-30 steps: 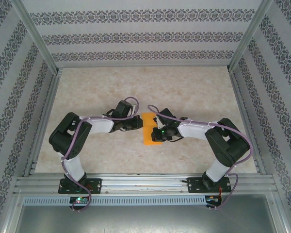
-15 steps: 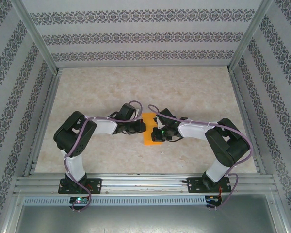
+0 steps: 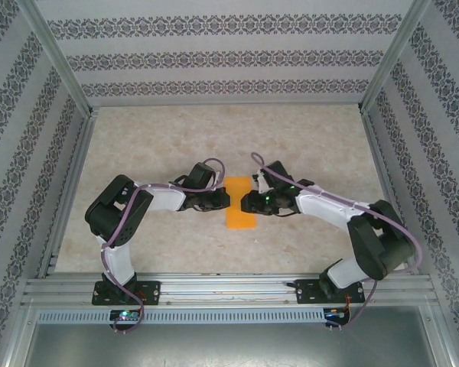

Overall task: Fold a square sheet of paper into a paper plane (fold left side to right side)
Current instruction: First fold the square sheet of paper in half at the center of the table, then fold the triangle a second time at the center of the table.

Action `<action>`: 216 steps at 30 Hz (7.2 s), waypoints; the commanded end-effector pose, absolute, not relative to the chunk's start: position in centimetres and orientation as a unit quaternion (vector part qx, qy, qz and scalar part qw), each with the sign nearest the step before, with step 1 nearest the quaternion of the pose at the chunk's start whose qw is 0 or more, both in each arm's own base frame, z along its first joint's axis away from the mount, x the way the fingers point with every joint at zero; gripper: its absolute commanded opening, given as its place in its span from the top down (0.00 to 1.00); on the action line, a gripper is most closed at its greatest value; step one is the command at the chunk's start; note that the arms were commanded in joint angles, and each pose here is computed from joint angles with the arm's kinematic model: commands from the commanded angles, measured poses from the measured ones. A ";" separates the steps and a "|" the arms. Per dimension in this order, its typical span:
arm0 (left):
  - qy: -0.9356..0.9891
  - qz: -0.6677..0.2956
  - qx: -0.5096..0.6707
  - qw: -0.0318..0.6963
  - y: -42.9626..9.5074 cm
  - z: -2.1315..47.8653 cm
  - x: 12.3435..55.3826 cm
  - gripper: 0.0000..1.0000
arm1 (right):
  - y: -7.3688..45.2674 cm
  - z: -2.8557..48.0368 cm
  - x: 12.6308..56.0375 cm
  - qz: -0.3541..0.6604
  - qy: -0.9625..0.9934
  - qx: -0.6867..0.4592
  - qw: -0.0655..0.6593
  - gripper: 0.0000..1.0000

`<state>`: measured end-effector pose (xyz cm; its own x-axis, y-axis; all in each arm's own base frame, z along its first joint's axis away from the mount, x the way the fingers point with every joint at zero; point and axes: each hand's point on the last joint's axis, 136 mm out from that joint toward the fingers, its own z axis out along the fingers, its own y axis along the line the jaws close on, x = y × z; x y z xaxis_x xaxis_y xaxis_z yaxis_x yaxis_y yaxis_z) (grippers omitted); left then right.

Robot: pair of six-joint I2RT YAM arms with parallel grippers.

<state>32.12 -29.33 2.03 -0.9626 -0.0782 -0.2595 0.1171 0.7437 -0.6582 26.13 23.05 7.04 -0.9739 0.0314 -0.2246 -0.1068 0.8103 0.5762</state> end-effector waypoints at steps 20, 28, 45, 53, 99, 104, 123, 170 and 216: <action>0.936 -0.330 0.012 0.122 -28.7 0.6 31.3 0.96 | 21.8 2.5 21.9 0.337 0.941 0.030 0.014 0.64; 0.936 -0.330 0.013 0.120 -28.7 0.5 31.2 0.96 | 22.4 2.3 22.2 0.346 0.938 0.031 0.015 0.66; 0.935 -0.333 0.020 0.122 -28.9 0.8 31.3 0.96 | 21.9 2.1 23.7 0.355 0.933 0.055 0.021 0.61; 0.934 -0.334 0.025 0.122 -28.9 0.9 31.3 0.96 | 22.7 2.6 24.1 0.388 0.919 0.056 0.034 0.64; 0.875 -0.259 0.306 0.271 -31.6 10.3 25.2 0.40 | 22.2 5.8 29.9 0.447 0.891 0.071 0.035 1.00; 0.859 -0.202 0.382 0.274 -34.6 9.3 22.3 0.33 | 22.3 6.0 30.1 0.447 0.891 0.077 0.032 1.00; 0.863 0.006 0.419 0.283 -35.9 6.0 24.5 0.44 | 22.0 5.9 30.1 0.441 0.893 0.084 0.038 1.00; 0.904 -0.368 0.119 0.184 -34.1 6.9 26.7 1.00 | 22.2 3.5 22.2 0.378 0.920 0.027 0.096 1.00; 0.921 -0.320 0.163 0.152 -29.3 3.3 29.6 1.00 | 20.4 -0.6 20.8 0.280 0.959 0.007 0.035 1.00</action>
<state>29.08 -29.39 3.17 -0.9059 0.1860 -0.3805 0.3820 0.7468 -0.5444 22.09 21.95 1.37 -0.9929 0.0453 -0.1101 -0.0337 0.7801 0.6247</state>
